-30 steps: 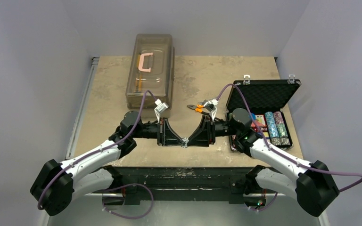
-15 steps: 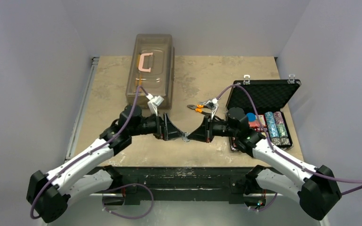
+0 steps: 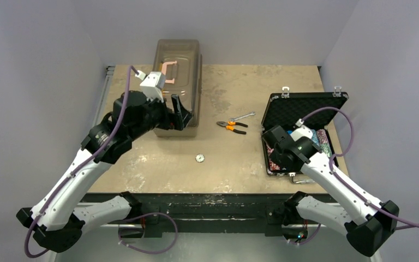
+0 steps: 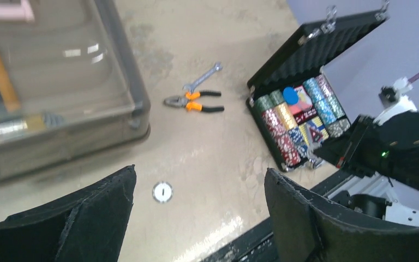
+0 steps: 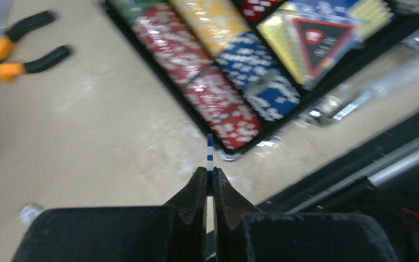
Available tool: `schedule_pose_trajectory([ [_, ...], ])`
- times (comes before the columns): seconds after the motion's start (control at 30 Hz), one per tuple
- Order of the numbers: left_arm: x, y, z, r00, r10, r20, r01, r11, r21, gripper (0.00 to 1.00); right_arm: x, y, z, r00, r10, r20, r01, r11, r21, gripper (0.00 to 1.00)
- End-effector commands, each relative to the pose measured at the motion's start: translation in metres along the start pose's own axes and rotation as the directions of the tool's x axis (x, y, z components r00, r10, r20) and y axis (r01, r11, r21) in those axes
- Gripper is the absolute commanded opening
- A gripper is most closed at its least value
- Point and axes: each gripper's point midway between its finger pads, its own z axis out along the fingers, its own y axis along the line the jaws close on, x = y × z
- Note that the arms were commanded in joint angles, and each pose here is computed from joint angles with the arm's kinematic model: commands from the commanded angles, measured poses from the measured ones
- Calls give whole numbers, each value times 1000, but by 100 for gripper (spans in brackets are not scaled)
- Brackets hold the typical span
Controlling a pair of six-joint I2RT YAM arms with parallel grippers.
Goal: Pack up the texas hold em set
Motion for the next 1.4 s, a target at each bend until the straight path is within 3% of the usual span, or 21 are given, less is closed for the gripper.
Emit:
schedule_pose_trajectory([
  [0.0,-45,-15,2,988,145,54,-146,989,13,84,-23,-85,-17,985,41,166,-101,923,370,0],
  [0.2,-46,-2,27,969,246,27,-245,968,-54,81,-38,-93,-9,965,121,233,-208,896,393,0],
  [0.37,-20,11,36,965,262,7,-261,964,-53,81,-40,-86,15,963,217,159,-263,887,381,0],
  [0.6,-13,11,33,965,261,20,-260,965,-35,81,-56,-58,28,939,297,176,-335,904,265,0],
  [0.73,-12,10,35,966,260,16,-259,965,-27,81,-47,-53,36,911,391,133,-412,868,276,0],
  [0.93,-13,11,32,963,268,19,-267,963,-28,81,-43,-58,40,849,503,163,-529,801,282,0],
  [1.37,-11,9,33,963,268,16,-268,963,-18,81,-15,-61,61,836,539,101,-536,764,360,0],
])
